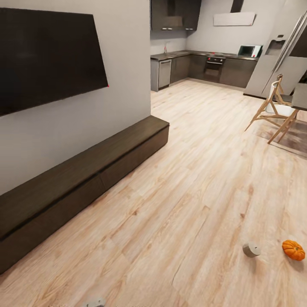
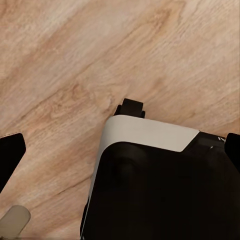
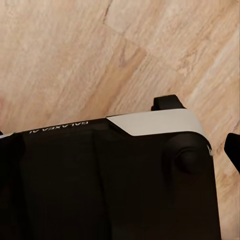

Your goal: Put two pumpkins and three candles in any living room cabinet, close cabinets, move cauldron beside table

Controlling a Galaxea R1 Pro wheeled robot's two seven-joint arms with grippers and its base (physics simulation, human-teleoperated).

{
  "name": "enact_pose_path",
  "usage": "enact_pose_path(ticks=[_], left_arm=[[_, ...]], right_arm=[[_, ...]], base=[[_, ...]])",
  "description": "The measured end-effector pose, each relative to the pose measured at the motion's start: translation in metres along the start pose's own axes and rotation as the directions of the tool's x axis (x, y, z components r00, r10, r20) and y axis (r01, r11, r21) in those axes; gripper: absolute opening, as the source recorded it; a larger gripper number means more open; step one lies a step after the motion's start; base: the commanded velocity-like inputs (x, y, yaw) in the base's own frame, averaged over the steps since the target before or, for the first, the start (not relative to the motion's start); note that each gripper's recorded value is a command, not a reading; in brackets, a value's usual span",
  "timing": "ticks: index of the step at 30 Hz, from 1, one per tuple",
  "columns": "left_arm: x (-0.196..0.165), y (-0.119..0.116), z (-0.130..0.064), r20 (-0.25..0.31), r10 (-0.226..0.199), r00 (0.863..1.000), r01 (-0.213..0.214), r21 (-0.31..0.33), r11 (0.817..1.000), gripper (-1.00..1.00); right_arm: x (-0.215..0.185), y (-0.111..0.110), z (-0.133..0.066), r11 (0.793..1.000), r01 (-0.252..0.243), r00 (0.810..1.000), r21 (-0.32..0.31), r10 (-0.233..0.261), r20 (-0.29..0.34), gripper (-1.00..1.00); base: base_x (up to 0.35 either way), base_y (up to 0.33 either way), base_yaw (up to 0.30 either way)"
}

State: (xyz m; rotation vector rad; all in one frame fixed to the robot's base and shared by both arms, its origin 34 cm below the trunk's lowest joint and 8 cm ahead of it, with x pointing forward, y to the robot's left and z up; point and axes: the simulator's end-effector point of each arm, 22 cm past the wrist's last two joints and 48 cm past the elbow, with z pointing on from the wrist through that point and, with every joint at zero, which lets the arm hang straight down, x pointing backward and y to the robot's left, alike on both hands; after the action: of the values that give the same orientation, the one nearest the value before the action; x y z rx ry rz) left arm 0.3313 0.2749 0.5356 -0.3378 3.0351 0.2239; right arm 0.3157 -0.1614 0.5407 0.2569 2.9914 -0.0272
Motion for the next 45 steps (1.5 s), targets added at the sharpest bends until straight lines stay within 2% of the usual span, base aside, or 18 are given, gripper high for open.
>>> enact_pose_path(ticks=[12,45], left_arm=[[0.005,0.001,0.002,-0.012,0.002,1.000,-0.002,-0.003,1.000,1.00],[0.027,-0.001,0.007,-0.058,0.011,0.998,-0.011,-0.006,1.000,1.00]], right_arm=[[0.005,-0.010,0.002,1.000,-0.006,1.000,0.024,0.006,-0.011,1.00],[0.018,-0.014,0.007,0.999,-0.016,0.999,0.036,0.017,-0.037,1.00]], base=[[0.000,0.000,0.219],[0.000,0.000,0.215]])
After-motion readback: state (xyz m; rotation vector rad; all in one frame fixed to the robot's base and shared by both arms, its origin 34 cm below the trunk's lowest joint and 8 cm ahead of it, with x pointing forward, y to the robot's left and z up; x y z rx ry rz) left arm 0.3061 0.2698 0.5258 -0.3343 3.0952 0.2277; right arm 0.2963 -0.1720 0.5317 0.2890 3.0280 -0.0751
